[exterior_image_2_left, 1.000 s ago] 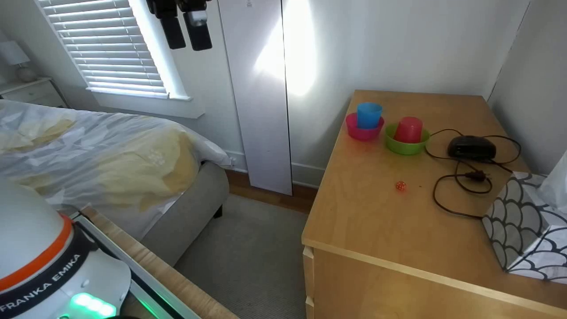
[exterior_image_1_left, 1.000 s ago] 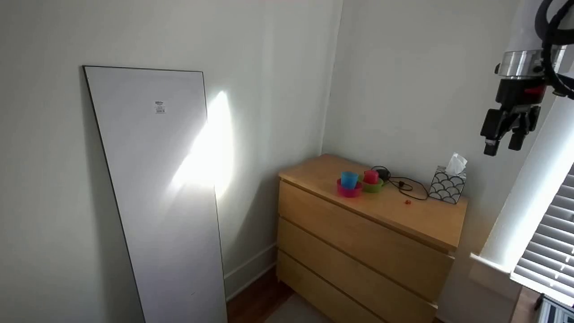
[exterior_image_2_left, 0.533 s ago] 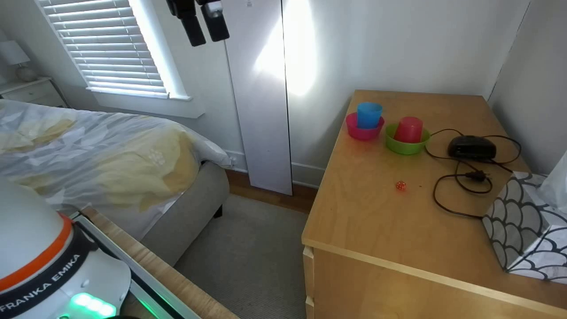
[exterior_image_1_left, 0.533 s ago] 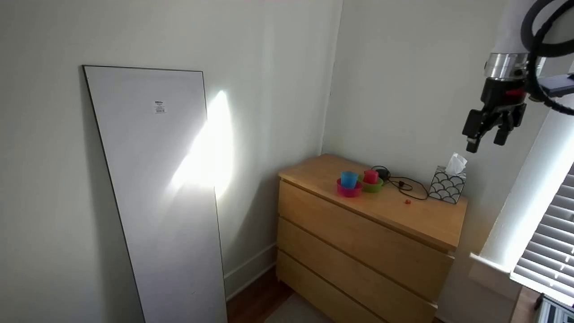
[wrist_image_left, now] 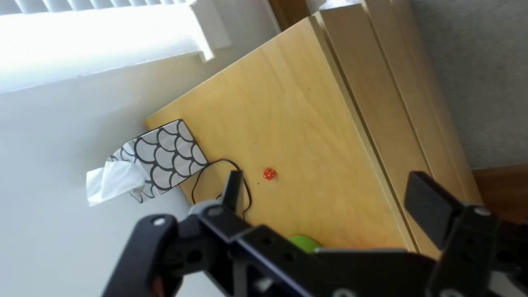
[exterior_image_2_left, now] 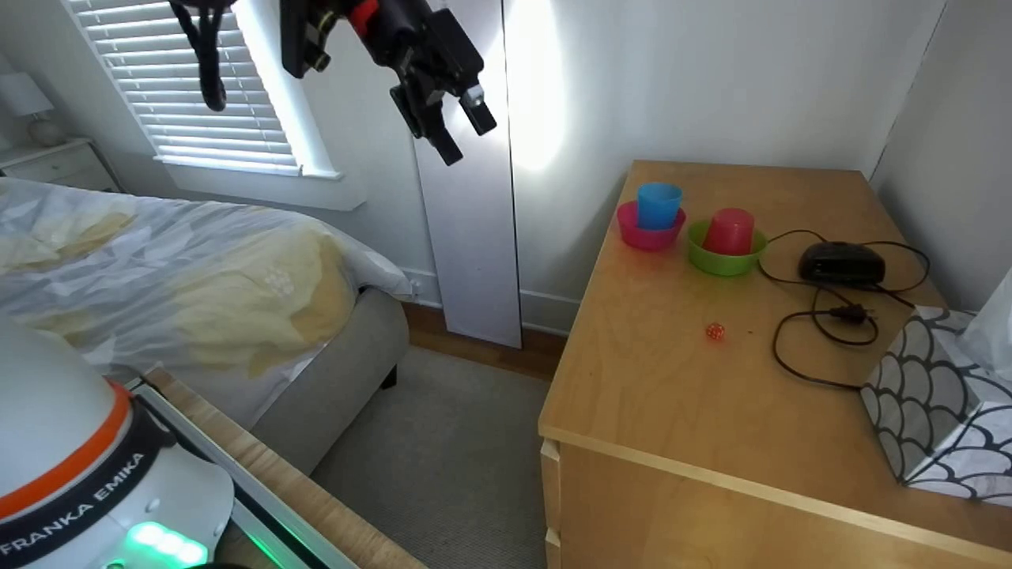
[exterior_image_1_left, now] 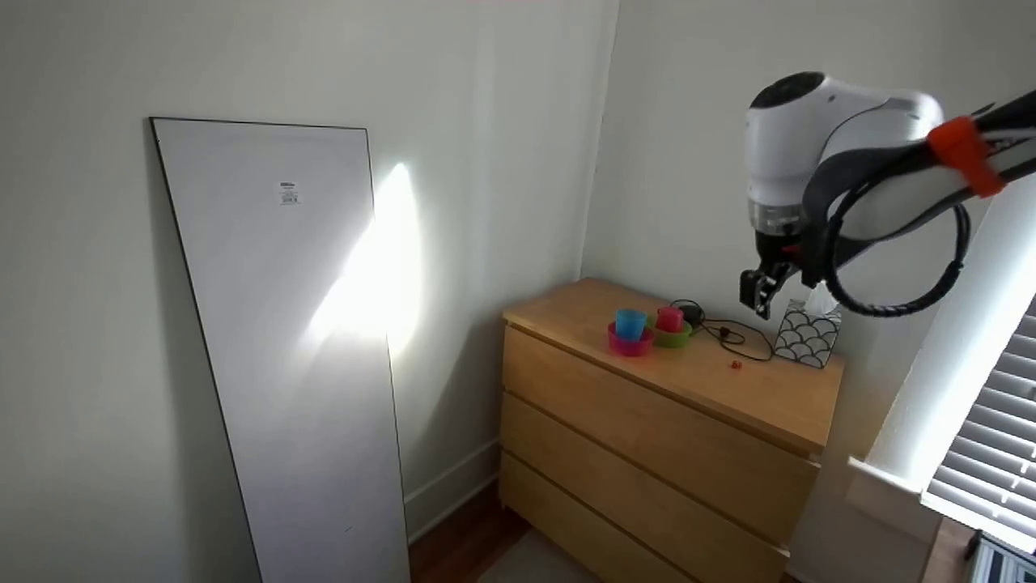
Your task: Open the first top drawer
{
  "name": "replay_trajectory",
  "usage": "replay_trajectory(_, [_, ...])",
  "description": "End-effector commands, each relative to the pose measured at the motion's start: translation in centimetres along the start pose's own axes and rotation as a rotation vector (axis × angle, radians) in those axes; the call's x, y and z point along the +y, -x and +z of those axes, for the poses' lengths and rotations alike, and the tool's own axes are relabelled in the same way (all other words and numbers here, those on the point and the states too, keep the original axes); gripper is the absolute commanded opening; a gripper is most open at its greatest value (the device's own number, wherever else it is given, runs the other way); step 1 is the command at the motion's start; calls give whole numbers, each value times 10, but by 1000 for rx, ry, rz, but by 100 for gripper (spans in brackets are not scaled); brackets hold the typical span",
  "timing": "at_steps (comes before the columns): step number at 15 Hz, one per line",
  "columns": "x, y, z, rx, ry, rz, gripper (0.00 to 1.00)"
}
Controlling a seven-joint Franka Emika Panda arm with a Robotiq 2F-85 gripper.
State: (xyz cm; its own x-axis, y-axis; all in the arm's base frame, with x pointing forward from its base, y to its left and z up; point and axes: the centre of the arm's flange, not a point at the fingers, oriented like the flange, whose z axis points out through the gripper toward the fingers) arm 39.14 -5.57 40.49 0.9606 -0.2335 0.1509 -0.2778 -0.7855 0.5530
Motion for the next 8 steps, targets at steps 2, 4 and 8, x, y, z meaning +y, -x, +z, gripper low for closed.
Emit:
replay_trajectory(2, [-65,-52,56,16,194,-75,100])
replay_trajectory(4, [-87,-60,77,38,226,-95,100])
replay_trajectory(8, [-130,-66,114,57,230,-119,100])
